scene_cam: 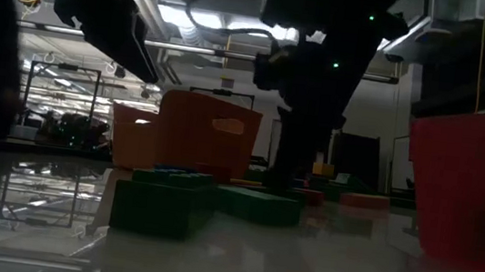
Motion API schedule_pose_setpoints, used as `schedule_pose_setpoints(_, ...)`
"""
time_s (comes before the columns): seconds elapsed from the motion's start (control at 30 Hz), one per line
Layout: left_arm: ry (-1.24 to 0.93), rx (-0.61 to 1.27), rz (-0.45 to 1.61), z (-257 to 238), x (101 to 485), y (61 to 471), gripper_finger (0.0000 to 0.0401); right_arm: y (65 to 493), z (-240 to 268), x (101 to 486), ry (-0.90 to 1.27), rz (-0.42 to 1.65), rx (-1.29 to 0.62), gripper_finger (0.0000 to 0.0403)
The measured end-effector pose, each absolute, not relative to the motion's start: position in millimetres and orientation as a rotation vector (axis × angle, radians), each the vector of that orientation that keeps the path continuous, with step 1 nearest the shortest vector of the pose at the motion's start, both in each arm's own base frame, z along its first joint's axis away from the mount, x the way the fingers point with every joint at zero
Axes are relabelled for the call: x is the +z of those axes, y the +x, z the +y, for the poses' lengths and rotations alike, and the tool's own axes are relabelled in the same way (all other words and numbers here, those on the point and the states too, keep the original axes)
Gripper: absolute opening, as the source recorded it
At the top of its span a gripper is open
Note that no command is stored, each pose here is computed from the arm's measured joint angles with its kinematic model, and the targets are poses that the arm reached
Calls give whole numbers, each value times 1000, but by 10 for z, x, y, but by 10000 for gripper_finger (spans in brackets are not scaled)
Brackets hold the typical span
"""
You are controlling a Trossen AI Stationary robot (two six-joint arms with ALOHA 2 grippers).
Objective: Sort blocks by size
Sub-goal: Put the small green game piece into the red bin
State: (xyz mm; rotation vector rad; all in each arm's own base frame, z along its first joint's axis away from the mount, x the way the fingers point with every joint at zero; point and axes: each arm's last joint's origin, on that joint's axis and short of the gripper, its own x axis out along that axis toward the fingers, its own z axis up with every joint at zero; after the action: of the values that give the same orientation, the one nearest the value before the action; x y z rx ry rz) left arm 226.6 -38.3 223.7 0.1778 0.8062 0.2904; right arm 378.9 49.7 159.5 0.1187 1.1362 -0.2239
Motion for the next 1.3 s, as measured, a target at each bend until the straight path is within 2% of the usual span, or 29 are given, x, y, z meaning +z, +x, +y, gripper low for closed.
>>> schedule_pose_setpoints(0.17,191,273,815,-420,2229,2253,170,3788,497,1589,118,1141,-224,169)
schedule_pose_setpoints(0.47,99,302,799,-450,2228,2247,170,3786,502,1622,121,1135,-202,53)
schedule_pose_setpoints(0.63,69,314,794,-450,2228,2247,170,3749,515,1723,154,1153,-145,52)
schedule_pose_setpoints(0.8,19,333,780,-451,2231,2251,170,3739,531,2024,167,1215,-118,71)
schedule_pose_setpoints(0.97,-2,343,777,-449,2231,2251,170,3736,545,2379,165,1294,-78,61)
schedule_pose_setpoints(1.13,-16,349,774,-449,2231,2251,170,3705,627,2611,248,1354,47,59)
schedule_pose_setpoints(1.3,-28,354,772,-448,2231,2251,170,3596,890,2650,278,1438,187,62)
